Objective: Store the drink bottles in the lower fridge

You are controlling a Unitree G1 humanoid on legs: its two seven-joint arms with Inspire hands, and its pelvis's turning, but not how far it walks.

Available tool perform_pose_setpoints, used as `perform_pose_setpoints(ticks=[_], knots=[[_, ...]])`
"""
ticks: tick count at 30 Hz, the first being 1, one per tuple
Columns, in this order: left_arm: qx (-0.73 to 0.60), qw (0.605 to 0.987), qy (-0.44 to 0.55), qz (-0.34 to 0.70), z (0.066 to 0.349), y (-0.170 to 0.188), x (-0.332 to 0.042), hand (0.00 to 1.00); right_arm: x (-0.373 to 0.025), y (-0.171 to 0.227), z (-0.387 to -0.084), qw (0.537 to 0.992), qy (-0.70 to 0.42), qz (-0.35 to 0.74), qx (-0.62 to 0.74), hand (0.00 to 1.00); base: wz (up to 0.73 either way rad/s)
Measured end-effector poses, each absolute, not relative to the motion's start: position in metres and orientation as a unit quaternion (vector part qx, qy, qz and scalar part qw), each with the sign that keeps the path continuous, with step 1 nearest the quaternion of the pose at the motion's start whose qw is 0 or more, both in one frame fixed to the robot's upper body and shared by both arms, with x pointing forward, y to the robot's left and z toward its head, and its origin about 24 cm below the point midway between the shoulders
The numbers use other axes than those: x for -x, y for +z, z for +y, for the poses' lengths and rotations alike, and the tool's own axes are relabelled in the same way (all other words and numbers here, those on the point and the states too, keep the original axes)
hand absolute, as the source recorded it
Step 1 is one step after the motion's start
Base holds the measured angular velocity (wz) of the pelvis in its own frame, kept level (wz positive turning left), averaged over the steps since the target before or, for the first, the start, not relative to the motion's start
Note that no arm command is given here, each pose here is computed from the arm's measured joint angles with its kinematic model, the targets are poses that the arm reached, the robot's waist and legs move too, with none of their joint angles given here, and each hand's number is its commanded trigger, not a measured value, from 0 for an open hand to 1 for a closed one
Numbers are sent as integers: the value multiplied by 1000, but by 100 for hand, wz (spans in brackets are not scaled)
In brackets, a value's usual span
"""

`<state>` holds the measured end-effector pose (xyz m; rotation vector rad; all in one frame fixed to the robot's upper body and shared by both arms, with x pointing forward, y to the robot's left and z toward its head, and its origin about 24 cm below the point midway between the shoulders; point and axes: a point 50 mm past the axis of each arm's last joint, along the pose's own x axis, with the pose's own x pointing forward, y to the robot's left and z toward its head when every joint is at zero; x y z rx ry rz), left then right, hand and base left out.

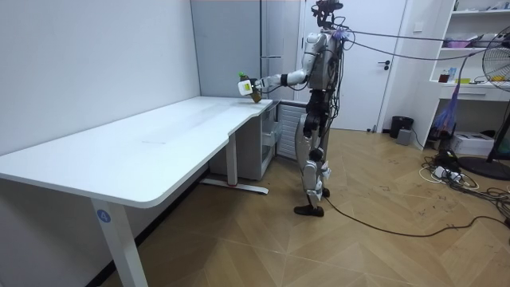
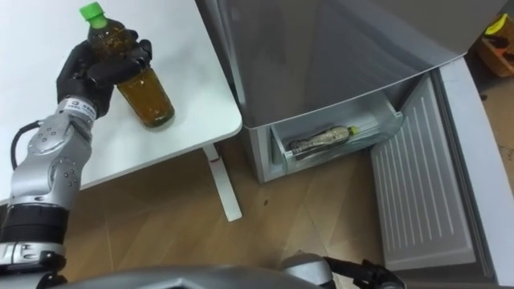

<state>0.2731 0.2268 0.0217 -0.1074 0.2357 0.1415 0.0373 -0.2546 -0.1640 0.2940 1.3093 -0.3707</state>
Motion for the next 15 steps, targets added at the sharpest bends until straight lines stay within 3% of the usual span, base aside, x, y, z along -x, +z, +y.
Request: perform_pose_setpoints(ticks=[15], knots=[[40,991,62,110,224,25,-274,100,-41,-163,-256,771,-162,604,-124,0,1]])
